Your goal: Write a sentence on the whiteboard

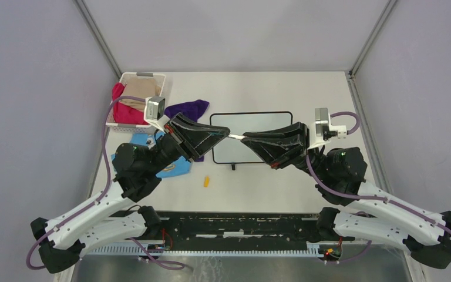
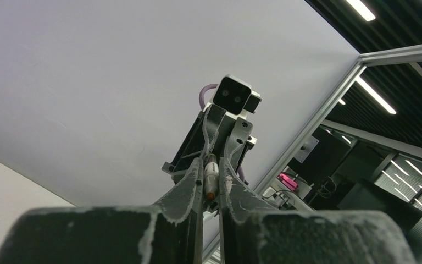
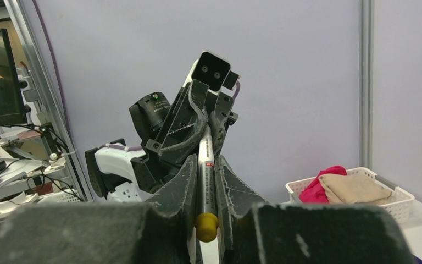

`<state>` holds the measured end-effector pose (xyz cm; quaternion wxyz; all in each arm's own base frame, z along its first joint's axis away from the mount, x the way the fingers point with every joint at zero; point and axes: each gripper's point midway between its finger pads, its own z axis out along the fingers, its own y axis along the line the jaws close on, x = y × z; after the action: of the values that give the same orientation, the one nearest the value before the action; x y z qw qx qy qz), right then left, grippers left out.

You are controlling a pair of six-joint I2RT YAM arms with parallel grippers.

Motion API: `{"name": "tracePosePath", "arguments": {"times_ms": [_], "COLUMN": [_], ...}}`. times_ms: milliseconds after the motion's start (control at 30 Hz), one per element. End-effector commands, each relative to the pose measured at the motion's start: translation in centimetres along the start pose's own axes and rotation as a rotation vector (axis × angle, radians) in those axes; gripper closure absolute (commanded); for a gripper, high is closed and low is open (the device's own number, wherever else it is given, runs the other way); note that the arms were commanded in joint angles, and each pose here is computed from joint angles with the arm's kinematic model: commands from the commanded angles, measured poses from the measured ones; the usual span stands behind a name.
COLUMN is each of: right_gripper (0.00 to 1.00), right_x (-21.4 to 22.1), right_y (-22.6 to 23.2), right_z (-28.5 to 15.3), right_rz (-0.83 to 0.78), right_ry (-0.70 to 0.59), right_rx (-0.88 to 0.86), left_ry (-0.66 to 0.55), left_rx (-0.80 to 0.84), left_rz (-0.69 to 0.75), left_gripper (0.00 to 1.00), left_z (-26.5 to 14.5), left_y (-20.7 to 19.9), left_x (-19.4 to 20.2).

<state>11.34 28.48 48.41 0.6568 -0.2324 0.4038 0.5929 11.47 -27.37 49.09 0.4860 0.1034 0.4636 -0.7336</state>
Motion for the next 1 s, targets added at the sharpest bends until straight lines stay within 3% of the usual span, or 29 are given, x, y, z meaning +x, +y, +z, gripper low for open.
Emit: {"name": "tracePosePath", "arguments": {"times_ms": [0, 100, 267, 367, 567, 800, 967], "right_gripper": [1.00, 0.97, 0.56, 0.45, 0.45, 0.59, 0.58], "right_x": [-2.2, -2.2, -2.8, -3.1, -3.2, -3.0, -3.1], "right_y": [0.4, 0.4, 0.9, 1.0, 1.2, 1.1, 0.8], "right_z": [0.1, 0.3, 0.7, 1.0, 1.6, 2.1, 2.1], "right_rz": [-0.029, 0.000, 0.061, 0.091, 0.135, 0.159, 0.149], "right_ry": [-0.067, -0.072, -0.105, -0.117, -0.128, -0.127, -0.120], "right_rx": [-0.006, -0.009, -0.026, -0.030, -0.041, -0.040, -0.026], "left_ry": [-0.023, -0.036, -0.055, -0.070, -0.093, -0.090, -0.081], "left_rx": [0.035, 0.023, 0.002, -0.025, -0.049, -0.054, -0.073], "left_rz": [0.045, 0.038, 0.032, 0.022, 0.008, -0.001, 0.014], "left_gripper": [0.94, 0.98, 0.98, 0.98, 0.98, 0.98, 0.98], "left_z": [-0.2, -0.2, -0.3, -0.4, -0.4, -0.3, -0.4], "left_y": [-1.1, -0.9, -0.4, 0.1, 0.5, 0.7, 0.7], "left_x": [-0.7, -0.9, -1.2, -1.3, -1.7, -1.6, -1.7]}}
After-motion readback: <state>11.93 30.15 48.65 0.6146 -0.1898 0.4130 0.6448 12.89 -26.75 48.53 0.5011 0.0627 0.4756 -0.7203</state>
